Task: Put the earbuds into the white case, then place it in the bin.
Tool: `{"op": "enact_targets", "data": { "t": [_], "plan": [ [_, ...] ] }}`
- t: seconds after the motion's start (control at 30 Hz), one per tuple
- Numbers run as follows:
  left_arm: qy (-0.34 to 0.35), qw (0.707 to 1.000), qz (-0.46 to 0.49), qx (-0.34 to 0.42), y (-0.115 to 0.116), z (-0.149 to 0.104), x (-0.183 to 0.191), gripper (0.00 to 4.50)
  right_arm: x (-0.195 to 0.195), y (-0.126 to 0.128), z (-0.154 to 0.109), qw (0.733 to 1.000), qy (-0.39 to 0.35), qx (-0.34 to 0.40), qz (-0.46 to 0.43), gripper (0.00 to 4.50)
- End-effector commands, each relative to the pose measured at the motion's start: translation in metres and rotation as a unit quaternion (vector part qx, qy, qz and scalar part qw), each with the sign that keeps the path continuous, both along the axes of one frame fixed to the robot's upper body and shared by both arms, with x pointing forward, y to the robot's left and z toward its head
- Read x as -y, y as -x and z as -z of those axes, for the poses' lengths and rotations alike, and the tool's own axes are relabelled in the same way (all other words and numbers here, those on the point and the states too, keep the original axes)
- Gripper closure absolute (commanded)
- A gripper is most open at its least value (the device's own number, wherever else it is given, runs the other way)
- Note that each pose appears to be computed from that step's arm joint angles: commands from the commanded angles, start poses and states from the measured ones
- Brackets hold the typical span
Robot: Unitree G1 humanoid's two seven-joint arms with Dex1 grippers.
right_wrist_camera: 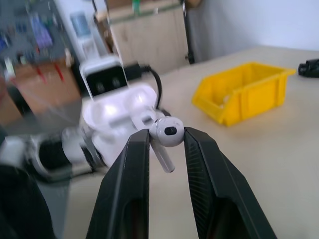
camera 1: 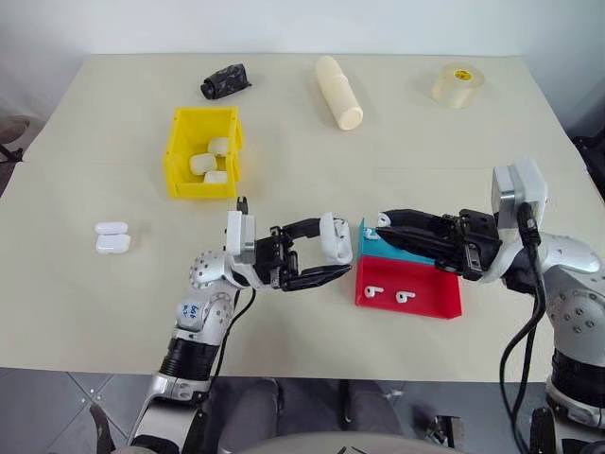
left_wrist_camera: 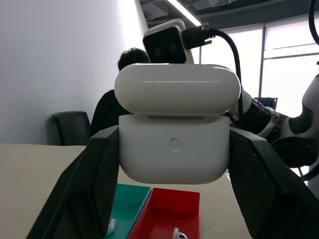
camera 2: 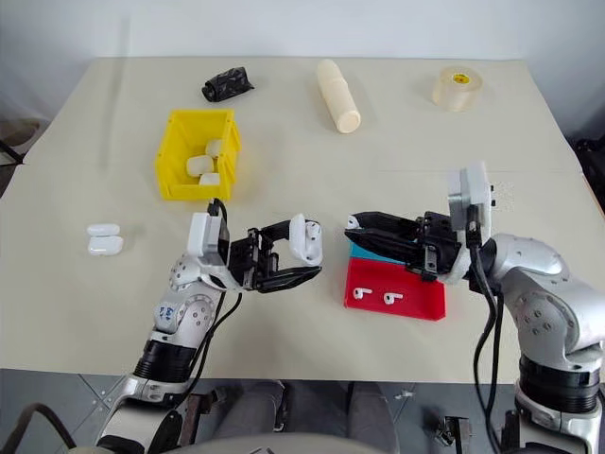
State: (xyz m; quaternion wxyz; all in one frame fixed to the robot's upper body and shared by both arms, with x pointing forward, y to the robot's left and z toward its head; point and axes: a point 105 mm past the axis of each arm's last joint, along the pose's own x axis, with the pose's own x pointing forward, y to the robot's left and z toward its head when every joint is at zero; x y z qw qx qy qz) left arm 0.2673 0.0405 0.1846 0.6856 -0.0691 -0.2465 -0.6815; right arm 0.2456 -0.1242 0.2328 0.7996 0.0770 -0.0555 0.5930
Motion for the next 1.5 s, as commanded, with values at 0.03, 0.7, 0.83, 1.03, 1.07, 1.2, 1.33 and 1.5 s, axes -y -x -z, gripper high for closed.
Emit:
{"op": "enact_targets", "data": {
  "t": [0.03, 0.7, 0.83, 1.03, 1.07, 1.2, 1.33, 1.5],
  "plan": [
    [0.001, 1.000, 0.005, 0.009, 0.000, -0.004, 0.004, 1.69, -0.005, 0.010, -0.014, 0.998, -0.054, -0.005, 0.006, 3.50],
    [0.007, 1.000, 0.020, 0.003, 0.004, -0.005, 0.013, 1.69, -0.034, 0.030, 0.012, 0.996, -0.063, -0.064, -0.028, 3.50],
    [0.012, 1.000, 0.019, 0.004, 0.004, -0.007, 0.013, 1.69, -0.033, 0.029, 0.017, 0.996, -0.057, -0.069, -0.021, 3.50],
    [0.021, 0.999, 0.023, 0.005, 0.005, -0.010, 0.013, 1.69, -0.032, 0.027, 0.027, 0.996, -0.041, -0.073, -0.013, 3.50],
    [0.023, 0.999, 0.024, 0.004, 0.005, -0.011, 0.013, 1.69, -0.032, 0.027, 0.029, 0.996, -0.037, -0.074, -0.014, 3.50],
    [0.023, 0.999, 0.026, 0.003, 0.006, -0.011, 0.014, 1.69, -0.035, 0.030, 0.034, 0.996, -0.031, -0.086, -0.024, 3.50],
    [0.022, 0.999, 0.028, 0.003, 0.006, -0.012, 0.013, 1.69, -0.036, 0.029, 0.030, 0.996, -0.036, -0.075, -0.021, 2.57],
    [0.014, 1.000, 0.024, -0.001, 0.006, -0.009, 0.010, 1.69, -0.027, 0.026, 0.026, 0.998, -0.027, -0.060, -0.003, 1.25]
  ]
}}
